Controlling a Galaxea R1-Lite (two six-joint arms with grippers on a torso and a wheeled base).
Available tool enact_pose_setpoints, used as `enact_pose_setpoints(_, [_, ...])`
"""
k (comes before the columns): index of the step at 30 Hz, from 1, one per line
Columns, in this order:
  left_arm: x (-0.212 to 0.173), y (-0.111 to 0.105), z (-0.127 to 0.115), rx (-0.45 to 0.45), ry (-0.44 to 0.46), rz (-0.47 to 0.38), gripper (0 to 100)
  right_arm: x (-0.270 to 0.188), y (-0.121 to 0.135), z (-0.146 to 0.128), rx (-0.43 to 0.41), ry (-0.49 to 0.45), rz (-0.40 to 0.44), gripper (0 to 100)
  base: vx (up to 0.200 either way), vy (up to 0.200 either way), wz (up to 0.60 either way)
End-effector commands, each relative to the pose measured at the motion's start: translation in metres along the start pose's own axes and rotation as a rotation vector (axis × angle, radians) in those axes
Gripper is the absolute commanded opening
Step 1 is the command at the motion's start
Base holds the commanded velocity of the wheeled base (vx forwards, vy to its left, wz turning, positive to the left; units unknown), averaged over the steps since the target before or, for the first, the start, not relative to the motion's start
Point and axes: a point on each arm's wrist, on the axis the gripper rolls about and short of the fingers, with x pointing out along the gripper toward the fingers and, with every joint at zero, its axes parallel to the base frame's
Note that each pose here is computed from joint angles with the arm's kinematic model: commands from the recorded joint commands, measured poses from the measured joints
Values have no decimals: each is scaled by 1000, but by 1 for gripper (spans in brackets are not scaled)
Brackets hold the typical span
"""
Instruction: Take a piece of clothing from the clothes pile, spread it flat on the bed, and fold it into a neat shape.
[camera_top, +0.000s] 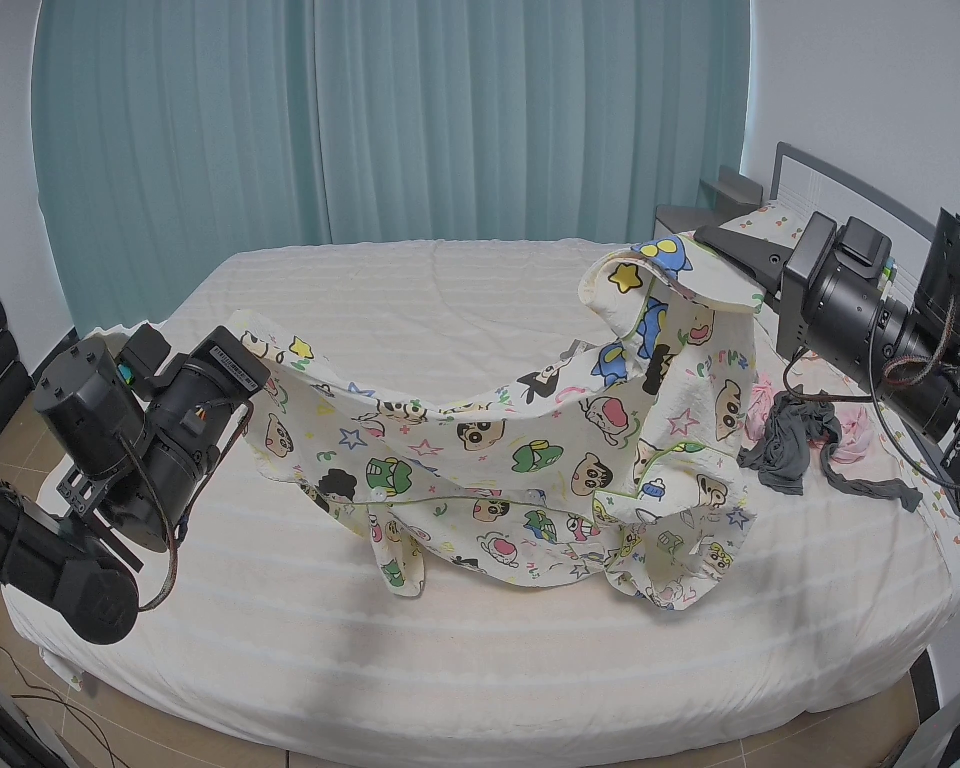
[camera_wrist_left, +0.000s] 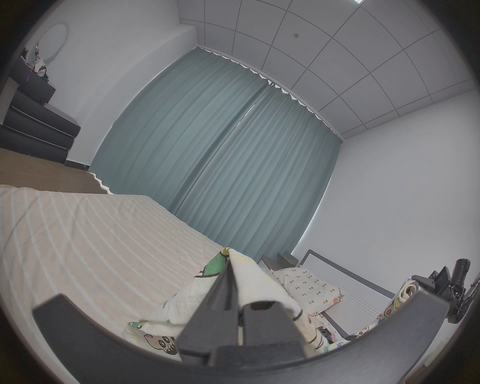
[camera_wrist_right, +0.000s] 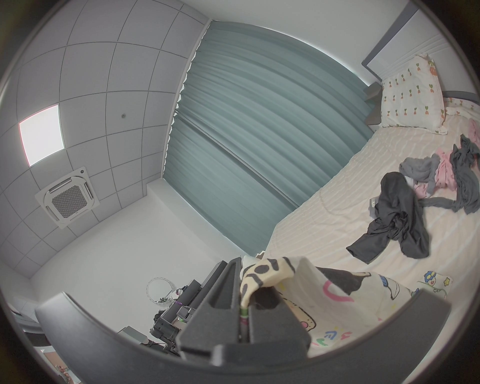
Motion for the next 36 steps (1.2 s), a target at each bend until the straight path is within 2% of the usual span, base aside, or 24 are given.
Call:
enact_pose_setpoints(1, [-3, -1, 3, -3, -9, -3, 0, 3, 1, -4, 2, 14, 6, 0, 0, 200, 0])
enact_pose_setpoints(36, [-11, 4, 3, 8, 5, 17, 0, 11, 2, -16, 12, 57, 18, 0, 0, 200, 0])
